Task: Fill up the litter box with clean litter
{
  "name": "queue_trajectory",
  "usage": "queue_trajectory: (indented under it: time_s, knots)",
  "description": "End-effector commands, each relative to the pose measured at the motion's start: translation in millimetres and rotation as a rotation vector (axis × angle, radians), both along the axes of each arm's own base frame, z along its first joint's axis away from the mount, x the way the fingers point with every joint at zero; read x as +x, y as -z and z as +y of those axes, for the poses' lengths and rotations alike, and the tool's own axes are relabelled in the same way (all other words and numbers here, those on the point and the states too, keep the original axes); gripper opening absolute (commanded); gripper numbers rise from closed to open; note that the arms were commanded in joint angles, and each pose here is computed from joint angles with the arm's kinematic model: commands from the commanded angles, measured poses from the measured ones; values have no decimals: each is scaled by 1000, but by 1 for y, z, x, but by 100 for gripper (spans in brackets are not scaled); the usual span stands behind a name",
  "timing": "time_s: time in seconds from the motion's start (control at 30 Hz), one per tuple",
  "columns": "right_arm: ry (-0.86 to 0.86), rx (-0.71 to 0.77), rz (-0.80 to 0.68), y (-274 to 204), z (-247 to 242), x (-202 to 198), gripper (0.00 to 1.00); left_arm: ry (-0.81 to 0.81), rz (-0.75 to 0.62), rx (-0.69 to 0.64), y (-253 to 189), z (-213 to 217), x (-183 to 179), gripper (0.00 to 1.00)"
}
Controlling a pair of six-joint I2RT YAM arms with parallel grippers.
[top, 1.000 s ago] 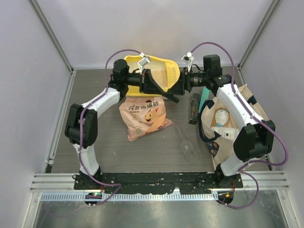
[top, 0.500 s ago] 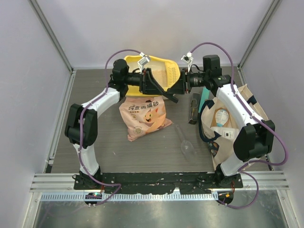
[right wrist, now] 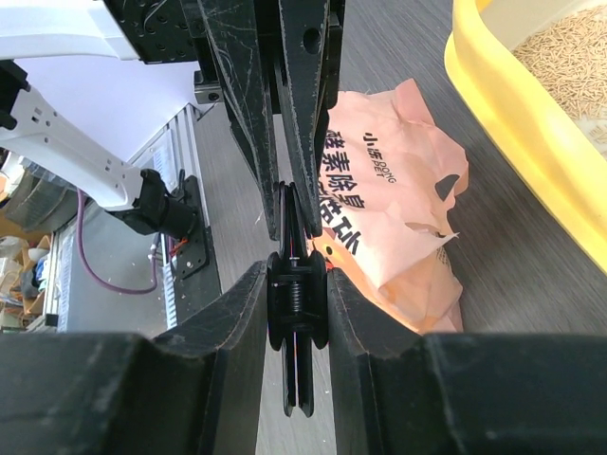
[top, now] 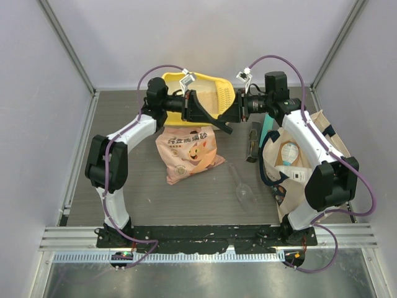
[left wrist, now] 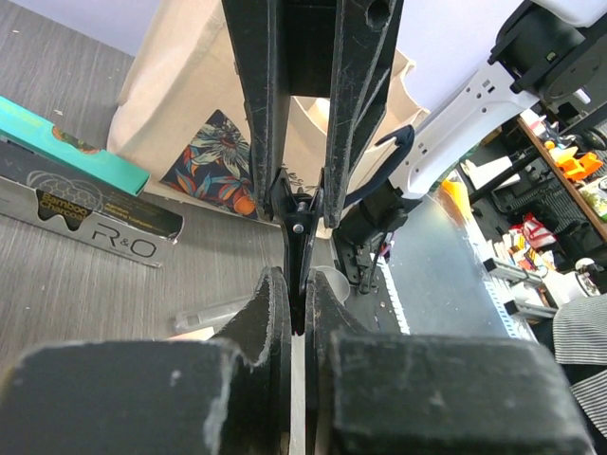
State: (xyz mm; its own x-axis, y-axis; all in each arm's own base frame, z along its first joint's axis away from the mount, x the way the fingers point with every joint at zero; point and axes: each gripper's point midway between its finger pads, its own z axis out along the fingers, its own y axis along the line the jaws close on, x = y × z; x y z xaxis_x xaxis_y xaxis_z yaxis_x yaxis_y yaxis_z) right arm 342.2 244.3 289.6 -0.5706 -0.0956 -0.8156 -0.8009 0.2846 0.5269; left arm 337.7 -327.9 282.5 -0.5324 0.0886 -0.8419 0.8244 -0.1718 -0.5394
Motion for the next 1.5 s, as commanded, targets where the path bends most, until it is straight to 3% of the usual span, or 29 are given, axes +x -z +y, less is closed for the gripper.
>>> queue_trajectory:
  time_s: [0.0, 0.03, 0.13, 0.4, 0.5, 0.57, 0.63, 0.67, 0.77, 0.87, 0.93, 1.0, 1.2, 1.47]
  knots:
    - [47, 13, -8, -8, 1, 8, 20, 23, -65, -23, -9, 1, -2, 0]
    - [53, 11, -4, -7, 0, 9, 34, 23, -69, -25, -11, 1, -2, 0]
    - [48, 13, -5, -7, 0, 7, 46, 3, -54, -26, -11, 2, 2, 0]
    - [41, 14, -4, -7, 0, 5, 47, -7, -36, -28, -12, 1, 4, 0]
    - [36, 17, -3, -6, 1, 5, 40, -7, -34, -27, -12, 2, 4, 0]
    - [30, 20, -7, -5, 1, 5, 25, -8, -31, -27, -12, 2, 4, 0]
    - [17, 25, -14, -6, 2, 5, 5, -13, -22, -25, -11, 2, 5, 17]
    - [22, 25, -18, -7, 2, 6, 1, -17, -21, -24, -11, 2, 6, 34]
    - [38, 22, -18, -9, 1, 10, 1, -26, -20, -25, -12, 3, 6, 48]
    - [46, 42, 15, -16, -1, 12, 1, -64, -25, -32, -18, 9, 12, 54]
    - [24, 95, 80, -23, -9, 15, 1, -120, -23, -39, -24, 16, 24, 54]
    - [2, 168, 260, -26, -11, 15, 1, -197, -12, -45, -33, 32, 41, 55]
    - [-122, 245, 394, -43, -16, 9, 1, -315, -86, -37, -45, 64, 63, 57]
    - [-83, 245, 325, -43, -16, 21, 1, -292, -199, -11, -31, 71, 33, 58]
